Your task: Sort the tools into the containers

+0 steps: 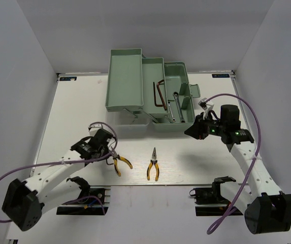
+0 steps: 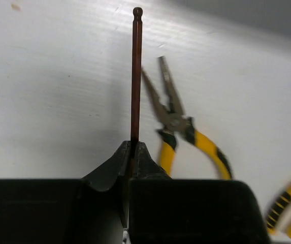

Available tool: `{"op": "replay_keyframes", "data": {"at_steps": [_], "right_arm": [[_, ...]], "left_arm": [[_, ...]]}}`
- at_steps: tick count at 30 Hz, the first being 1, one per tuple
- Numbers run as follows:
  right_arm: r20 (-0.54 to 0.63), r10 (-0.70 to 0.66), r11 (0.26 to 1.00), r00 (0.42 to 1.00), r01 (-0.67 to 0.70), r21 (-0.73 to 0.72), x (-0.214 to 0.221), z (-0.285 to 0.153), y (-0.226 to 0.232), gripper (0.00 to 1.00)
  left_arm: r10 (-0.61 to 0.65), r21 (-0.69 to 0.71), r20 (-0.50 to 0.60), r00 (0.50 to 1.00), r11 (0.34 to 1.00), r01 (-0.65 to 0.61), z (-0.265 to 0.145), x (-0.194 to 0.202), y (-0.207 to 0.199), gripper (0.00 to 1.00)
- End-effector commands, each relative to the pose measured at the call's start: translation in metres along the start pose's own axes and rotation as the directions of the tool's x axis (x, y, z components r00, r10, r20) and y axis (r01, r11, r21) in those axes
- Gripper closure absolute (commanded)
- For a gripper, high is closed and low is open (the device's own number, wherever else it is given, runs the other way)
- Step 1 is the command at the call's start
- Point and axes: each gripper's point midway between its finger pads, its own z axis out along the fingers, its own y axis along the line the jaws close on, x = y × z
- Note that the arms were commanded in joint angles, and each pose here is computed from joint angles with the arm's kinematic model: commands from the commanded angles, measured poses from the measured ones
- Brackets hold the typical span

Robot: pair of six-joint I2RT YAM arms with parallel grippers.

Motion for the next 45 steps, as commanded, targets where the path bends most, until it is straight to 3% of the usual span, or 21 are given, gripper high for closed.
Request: {"op": "replay_keyframes", "data": {"at_steps": [1,3,5,8,9,11,13,14,17,20,21,22,26,28,32,34,35,38,45], "right_arm": [[0.029,-0.03,1.0,0.999,0.03,-0.001,-0.007,-0.001,0.001,0.75],[0.021,-0.023,1.0,1.0,0.023,-0.003,-0.005,0.0,0.0,0.72],[0.021,-0.021,1.0,1.0,0.021,0.004,-0.005,0.0,-0.002,0.69],[0.023,-0.025,1.0,0.999,0.025,0.017,-0.005,-0.001,-0.004,0.68],[0.022,-0.026,1.0,0.999,0.026,0.018,-0.006,-0.001,-0.004,0.68],[0.021,-0.028,0.999,0.999,0.027,0.024,-0.005,-0.001,-0.005,0.66],[0.02,-0.03,0.999,0.999,0.03,0.033,-0.005,-0.001,-0.007,0.66],[0.022,-0.029,0.999,0.999,0.029,0.036,-0.005,-0.001,-0.008,0.66],[0.014,-0.028,0.999,1.0,0.027,0.043,-0.003,0.0,-0.01,0.7],[0.01,-0.026,0.998,1.0,0.025,0.052,-0.003,0.001,-0.013,0.76],[0.006,-0.024,0.998,1.0,0.024,0.052,-0.002,0.001,-0.013,0.76],[0.007,-0.024,0.998,1.0,0.023,0.054,-0.002,0.001,-0.014,0.76],[0.008,-0.023,0.998,1.0,0.022,0.063,-0.002,0.0,-0.016,0.76],[0.013,-0.024,0.998,1.0,0.023,0.065,-0.003,-0.001,-0.016,0.76],[0.018,-0.026,0.998,0.999,0.025,0.066,-0.003,-0.002,-0.016,0.76],[0.017,-0.025,0.997,1.0,0.024,0.066,-0.003,-0.002,-0.016,0.76],[0.016,-0.02,0.998,1.0,0.019,0.064,-0.001,-0.002,-0.015,0.76],[0.02,-0.022,0.998,1.0,0.021,0.061,-0.002,-0.002,-0.015,0.76],[0.009,-0.015,0.999,1.0,0.015,0.051,0.001,0.0,-0.015,0.66]], "left_arm": [[-0.02,0.105,0.079,0.997,0.994,0.011,-0.048,-0.036,-0.017,1.0],[0.005,0.087,0.078,0.997,0.996,-0.012,-0.062,-0.041,-0.011,1.0],[0.025,0.171,0.099,0.995,0.984,-0.041,-0.075,-0.053,-0.029,1.0],[0.166,0.344,0.066,0.984,0.922,-0.179,-0.089,-0.051,-0.065,1.0],[0.223,0.458,0.057,0.973,0.86,-0.224,-0.099,-0.045,-0.088,1.0],[0.32,0.537,0.102,0.942,0.78,-0.323,-0.109,-0.046,-0.107,1.0],[0.405,0.649,0.156,0.901,0.646,-0.403,-0.134,-0.044,-0.129,1.0],[0.456,0.725,0.157,0.876,0.549,-0.416,-0.149,-0.034,-0.141,1.0],[0.475,0.818,0.321,0.82,0.297,-0.492,-0.199,-0.042,-0.172,1.0],[0.414,0.829,0.446,0.793,0.143,-0.54,-0.239,-0.064,-0.2,1.0],[0.388,0.82,0.478,0.788,0.126,-0.559,-0.249,-0.076,-0.208,1.0],[0.402,0.827,0.449,0.798,0.152,-0.541,-0.235,-0.081,-0.221,1.0],[0.348,0.786,0.402,0.847,0.344,-0.514,-0.197,-0.126,-0.257,1.0],[0.307,0.775,0.332,0.892,0.451,-0.443,-0.164,-0.149,-0.276,1.0],[0.213,0.686,0.357,0.91,0.601,-0.41,-0.127,-0.199,-0.307,1.0],[0.175,0.66,0.396,0.902,0.628,-0.412,-0.131,-0.226,-0.32,1.0],[0.177,0.617,0.39,0.904,0.678,-0.399,-0.109,-0.232,-0.323,1.0],[0.145,0.582,0.435,0.889,0.708,-0.4,-0.11,-0.259,-0.334,1.0],[0.217,0.412,0.468,0.857,0.804,-0.428,-0.081,-0.286,-0.331,1.0]]}}
